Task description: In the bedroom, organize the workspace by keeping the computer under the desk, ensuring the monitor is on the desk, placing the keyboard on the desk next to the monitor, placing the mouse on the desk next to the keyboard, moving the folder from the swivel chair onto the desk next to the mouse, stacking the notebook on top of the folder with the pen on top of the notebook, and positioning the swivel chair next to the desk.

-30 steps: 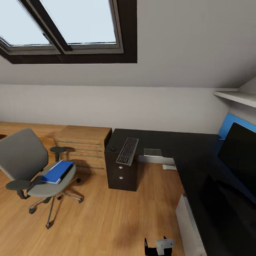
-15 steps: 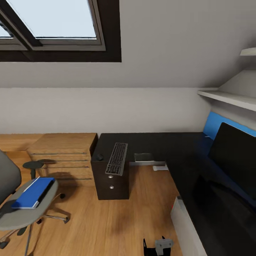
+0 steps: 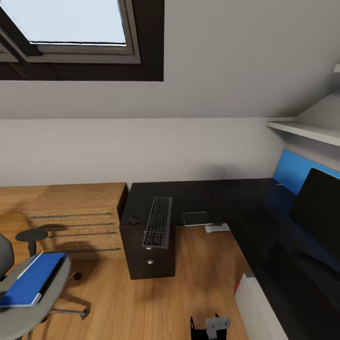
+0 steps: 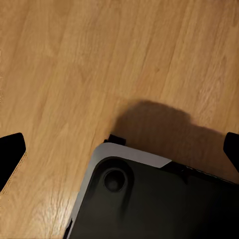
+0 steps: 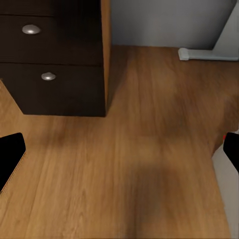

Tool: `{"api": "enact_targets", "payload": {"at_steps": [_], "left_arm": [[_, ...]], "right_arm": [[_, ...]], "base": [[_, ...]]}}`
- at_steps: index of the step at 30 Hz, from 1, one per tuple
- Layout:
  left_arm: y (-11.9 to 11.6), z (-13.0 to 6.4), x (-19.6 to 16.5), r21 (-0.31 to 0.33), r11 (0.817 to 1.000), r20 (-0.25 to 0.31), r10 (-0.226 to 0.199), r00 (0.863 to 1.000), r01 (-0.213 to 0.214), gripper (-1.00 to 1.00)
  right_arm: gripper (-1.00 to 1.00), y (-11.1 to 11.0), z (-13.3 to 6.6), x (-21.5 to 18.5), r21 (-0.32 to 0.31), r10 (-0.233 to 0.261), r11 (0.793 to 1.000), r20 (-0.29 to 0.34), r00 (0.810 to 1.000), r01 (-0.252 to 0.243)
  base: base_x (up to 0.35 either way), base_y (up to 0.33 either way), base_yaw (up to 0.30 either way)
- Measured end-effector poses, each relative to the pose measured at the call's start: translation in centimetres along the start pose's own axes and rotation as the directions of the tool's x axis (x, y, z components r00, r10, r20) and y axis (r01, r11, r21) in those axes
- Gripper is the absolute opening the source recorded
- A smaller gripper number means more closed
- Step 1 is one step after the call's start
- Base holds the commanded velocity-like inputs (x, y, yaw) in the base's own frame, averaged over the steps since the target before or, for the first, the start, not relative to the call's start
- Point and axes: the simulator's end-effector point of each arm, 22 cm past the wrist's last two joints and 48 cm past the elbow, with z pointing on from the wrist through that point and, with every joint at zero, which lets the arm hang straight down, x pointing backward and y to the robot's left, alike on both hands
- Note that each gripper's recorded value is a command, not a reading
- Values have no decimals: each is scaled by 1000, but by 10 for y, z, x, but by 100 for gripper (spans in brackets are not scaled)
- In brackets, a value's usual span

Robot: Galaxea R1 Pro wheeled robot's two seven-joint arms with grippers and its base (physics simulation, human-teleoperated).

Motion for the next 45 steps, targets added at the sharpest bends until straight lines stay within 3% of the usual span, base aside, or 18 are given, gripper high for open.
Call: {"api": "enact_targets", "payload": {"at_steps": [25, 37, 43, 45], "left_arm": [[1, 0, 0, -2, 1000, 0, 1, 1000, -1, 100], [0, 0, 0, -2, 1000, 1, -1, 1000, 1, 100], [-2, 1, -3, 4, 1000, 7, -1, 1000, 1, 100], [-15, 2, -30, 31, 999, 62, -18, 998, 17, 100]], "right_arm": [[100, -1, 0, 1, 3, 2, 1000, -2, 1000, -2], [100, 0, 1, 2, 2, 1, 1000, -5, 1000, -1], [100, 0, 0, 1, -2, -2, 1000, -1, 1000, 2], [100, 2, 2, -3, -6, -3, 1000, 9, 1000, 3]], "base": [[285, 226, -20], [-106, 315, 0], [-39, 77, 0], [-2, 5, 0]]}}
